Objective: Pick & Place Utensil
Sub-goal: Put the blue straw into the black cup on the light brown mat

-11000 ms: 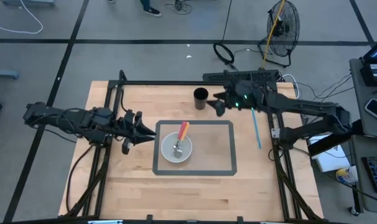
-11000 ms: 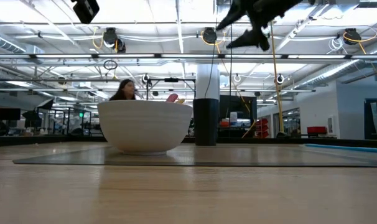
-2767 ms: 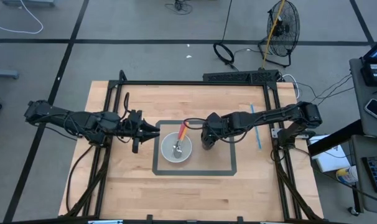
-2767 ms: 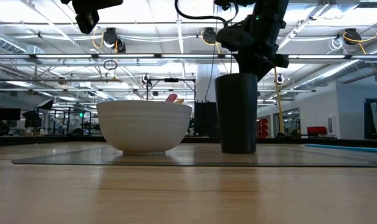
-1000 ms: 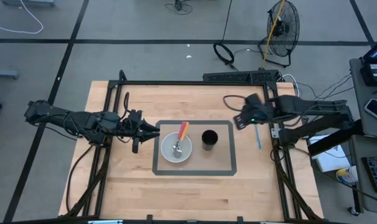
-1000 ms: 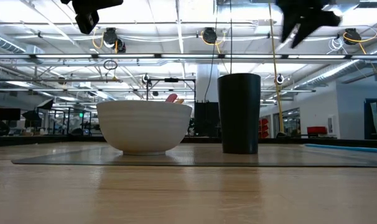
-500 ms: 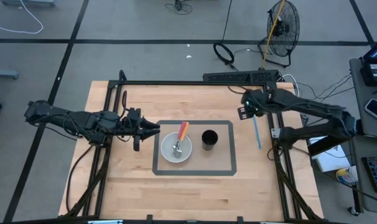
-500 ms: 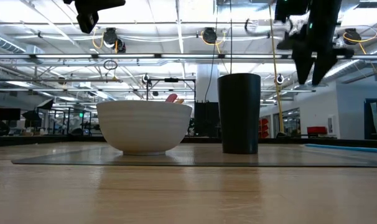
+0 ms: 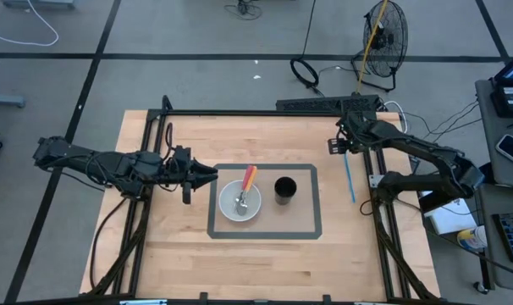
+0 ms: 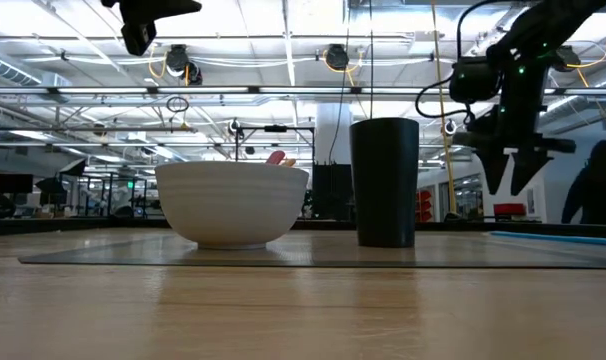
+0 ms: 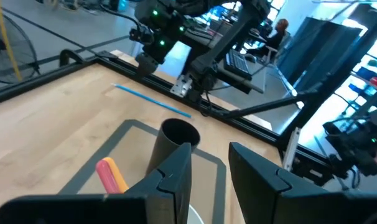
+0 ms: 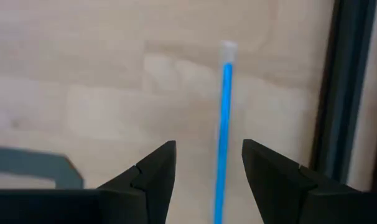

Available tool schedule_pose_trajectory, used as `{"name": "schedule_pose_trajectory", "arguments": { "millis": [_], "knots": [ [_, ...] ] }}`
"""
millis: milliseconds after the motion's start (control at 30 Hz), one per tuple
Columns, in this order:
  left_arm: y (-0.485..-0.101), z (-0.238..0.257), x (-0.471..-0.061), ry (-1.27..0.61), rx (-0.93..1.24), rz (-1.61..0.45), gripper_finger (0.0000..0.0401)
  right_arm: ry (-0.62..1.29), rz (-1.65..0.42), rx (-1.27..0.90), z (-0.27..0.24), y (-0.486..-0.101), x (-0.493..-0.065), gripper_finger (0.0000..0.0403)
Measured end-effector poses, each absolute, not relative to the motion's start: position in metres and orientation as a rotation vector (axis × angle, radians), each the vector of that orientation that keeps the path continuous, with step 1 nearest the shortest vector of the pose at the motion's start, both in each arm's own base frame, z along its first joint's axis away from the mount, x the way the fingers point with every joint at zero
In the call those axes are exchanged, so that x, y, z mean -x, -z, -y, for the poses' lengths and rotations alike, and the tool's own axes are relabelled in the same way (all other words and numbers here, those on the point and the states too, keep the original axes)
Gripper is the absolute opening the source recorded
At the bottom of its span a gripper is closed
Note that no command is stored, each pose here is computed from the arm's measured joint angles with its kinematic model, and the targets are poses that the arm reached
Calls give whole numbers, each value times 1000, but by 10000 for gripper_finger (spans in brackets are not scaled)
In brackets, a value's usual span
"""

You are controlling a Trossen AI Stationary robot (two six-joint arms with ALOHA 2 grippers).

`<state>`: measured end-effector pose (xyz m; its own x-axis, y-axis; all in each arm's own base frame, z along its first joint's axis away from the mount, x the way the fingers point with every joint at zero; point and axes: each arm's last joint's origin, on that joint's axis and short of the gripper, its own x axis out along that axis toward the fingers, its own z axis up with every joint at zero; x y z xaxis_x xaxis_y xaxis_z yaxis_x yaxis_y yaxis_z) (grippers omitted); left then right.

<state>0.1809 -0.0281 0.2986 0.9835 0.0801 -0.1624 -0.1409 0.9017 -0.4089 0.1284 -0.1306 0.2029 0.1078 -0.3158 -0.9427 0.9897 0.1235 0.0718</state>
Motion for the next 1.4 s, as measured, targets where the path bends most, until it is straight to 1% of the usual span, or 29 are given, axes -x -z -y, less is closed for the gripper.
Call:
{"name": "schedule_pose_trajectory", "arguments": {
  "millis": [167,433,733,933,1233,1400],
  "knots": [
    [-300,27,-181,-137,434,-123,113,1198,-948,-941,146,-193,-130,183],
    [-300,27,-181,-153,444,-118,113,1247,-1061,-992,163,-168,-128,183],
    [-299,27,-181,-155,430,-126,113,1241,-1114,-997,170,-155,-131,179],
    [-298,27,-181,-166,424,-140,113,1223,-1189,-1006,171,-145,-132,145],
    [-297,27,-180,-167,425,-144,113,1178,-1239,-1044,171,-136,-135,94],
    [-297,27,-180,-167,427,-144,113,1134,-1259,-1040,170,-136,-134,56]
  ]
}}
